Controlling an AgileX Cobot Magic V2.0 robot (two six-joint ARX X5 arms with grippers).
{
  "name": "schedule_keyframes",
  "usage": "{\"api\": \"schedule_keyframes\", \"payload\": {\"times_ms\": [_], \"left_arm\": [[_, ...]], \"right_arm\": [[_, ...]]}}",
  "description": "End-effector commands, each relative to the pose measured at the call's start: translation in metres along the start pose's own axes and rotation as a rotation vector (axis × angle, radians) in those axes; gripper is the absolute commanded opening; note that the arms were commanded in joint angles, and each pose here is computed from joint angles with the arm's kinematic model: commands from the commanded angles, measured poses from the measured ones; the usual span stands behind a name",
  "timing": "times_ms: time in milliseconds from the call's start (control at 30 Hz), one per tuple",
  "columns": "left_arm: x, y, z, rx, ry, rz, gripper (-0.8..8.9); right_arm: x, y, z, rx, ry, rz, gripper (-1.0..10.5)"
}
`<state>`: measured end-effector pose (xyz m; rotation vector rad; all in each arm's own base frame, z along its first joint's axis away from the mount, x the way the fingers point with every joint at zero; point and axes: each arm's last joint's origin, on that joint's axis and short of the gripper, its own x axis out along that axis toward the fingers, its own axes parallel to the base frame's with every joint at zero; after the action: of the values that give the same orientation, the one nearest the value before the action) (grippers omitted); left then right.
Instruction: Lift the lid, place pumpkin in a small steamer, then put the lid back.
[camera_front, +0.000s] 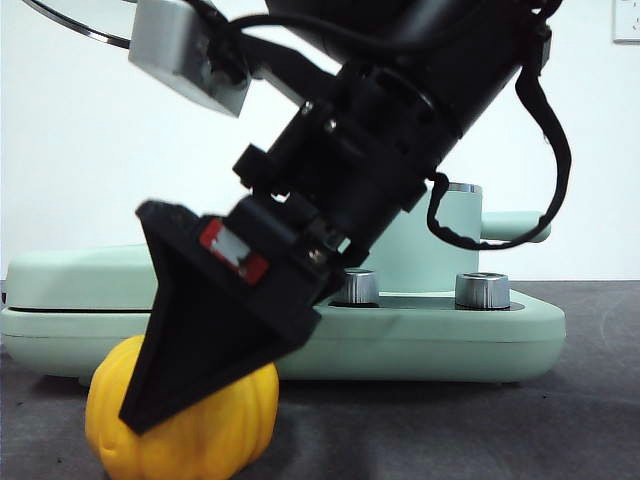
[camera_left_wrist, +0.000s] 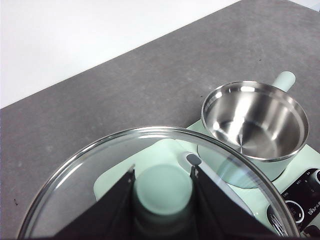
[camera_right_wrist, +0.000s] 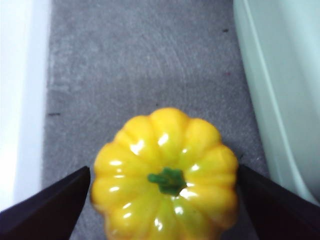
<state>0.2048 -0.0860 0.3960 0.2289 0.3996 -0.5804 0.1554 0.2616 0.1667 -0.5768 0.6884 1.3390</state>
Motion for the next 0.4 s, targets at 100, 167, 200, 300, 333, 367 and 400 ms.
{"api": "schedule_keyframes", "payload": {"times_ms": [100, 167, 200, 300, 333, 367, 400], "left_arm": [[-0.0016, 0.0004, 0.006, 0.014, -0.037, 0.004, 0.1], [-0.0016, 0.0004, 0.006, 0.014, -0.037, 0.004, 0.1], [-0.0017, 0.0004, 0.006, 0.015, -0.037, 0.004, 0.1], [-0.0016, 0.0004, 0.006, 0.014, -0.037, 0.004, 0.1], [-0.0017, 0.0004, 0.006, 0.015, -0.037, 0.004, 0.1], [-0.0016, 0.0004, 0.006, 0.014, -0.037, 0.004, 0.1], [-0.0016, 0.0004, 0.0059, 0.014, -0.036, 0.003, 0.1]], "right_arm": [[0.0134, 0.0007, -0.0017, 0.045, 0.031, 0.017, 4.7], [0.0141, 0.0006, -0.0019, 0.062, 0.033, 0.017, 4.7], [0.0141, 0.0007, -0.0019, 0.063, 0.033, 0.017, 4.5], [0.0141, 0.0011, -0.0017, 0.062, 0.033, 0.018, 3.7], [0.0139, 0.0011, -0.0015, 0.062, 0.032, 0.018, 3.6], [0.0138, 0.0011, -0.0013, 0.065, 0.032, 0.018, 3.6], [0.0135, 0.0012, -0.0011, 0.072, 0.033, 0.019, 3.6]]}}
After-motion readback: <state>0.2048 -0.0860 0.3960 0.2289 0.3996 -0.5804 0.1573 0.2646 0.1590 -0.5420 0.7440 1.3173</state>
